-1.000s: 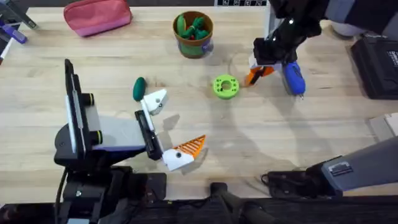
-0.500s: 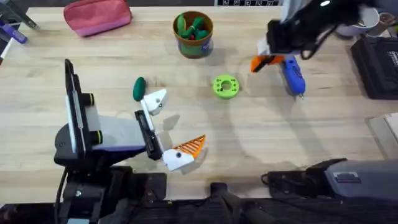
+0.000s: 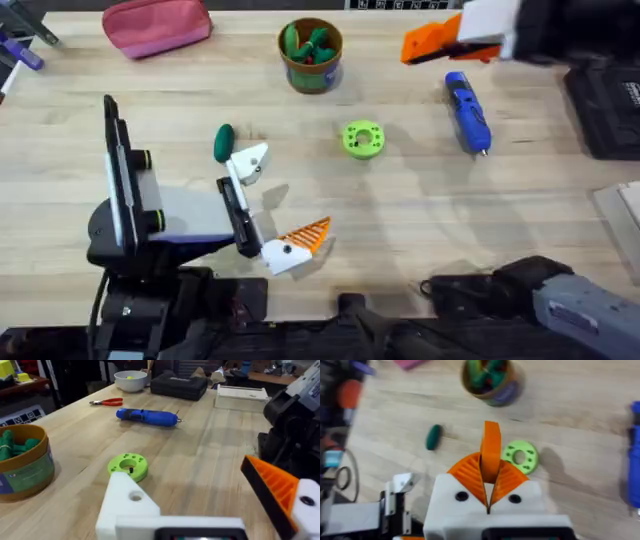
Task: Pick up the gripper from the table and insert it into the empty holder that is missing its gripper. Then pick up a screw, insert it into the mounting hole, and use the screwdriver to tighten it. Finally, clean up the table by picking up the vegetable and placing it into the bucket.
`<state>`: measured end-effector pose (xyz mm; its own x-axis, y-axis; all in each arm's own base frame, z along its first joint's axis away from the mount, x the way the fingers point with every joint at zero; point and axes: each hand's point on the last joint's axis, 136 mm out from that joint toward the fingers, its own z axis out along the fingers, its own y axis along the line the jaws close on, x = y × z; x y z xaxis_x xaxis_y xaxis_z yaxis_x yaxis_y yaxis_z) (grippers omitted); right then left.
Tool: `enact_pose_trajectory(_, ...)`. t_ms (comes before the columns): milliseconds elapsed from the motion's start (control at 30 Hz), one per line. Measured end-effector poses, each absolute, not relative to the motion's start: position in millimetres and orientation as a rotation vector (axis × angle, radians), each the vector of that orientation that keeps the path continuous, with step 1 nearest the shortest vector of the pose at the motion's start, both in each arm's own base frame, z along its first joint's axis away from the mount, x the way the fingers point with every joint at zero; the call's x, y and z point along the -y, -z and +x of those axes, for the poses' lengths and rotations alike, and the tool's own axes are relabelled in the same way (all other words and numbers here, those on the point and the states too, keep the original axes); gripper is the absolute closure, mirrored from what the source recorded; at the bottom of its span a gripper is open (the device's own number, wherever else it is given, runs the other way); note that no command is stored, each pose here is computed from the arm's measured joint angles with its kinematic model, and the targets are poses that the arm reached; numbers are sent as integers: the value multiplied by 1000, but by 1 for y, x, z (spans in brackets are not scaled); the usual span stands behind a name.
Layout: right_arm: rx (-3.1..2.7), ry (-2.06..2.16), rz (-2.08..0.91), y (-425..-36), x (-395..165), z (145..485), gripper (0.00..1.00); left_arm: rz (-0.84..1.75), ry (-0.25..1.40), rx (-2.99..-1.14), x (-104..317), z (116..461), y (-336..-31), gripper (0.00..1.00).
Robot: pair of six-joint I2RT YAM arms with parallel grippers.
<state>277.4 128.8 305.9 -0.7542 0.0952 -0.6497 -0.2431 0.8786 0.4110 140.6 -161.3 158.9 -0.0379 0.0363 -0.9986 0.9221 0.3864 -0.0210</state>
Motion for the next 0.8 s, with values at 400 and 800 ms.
enact_pose_trajectory(400, -2241, -1046, -271, -281, -171, 234, 996, 927, 911, -1424, 161, 141, -159, 14)
enact_pose_trajectory(800, -2077, -1447, -521, -264, -211, 214, 997, 927, 912, -1424, 161, 141, -159, 15)
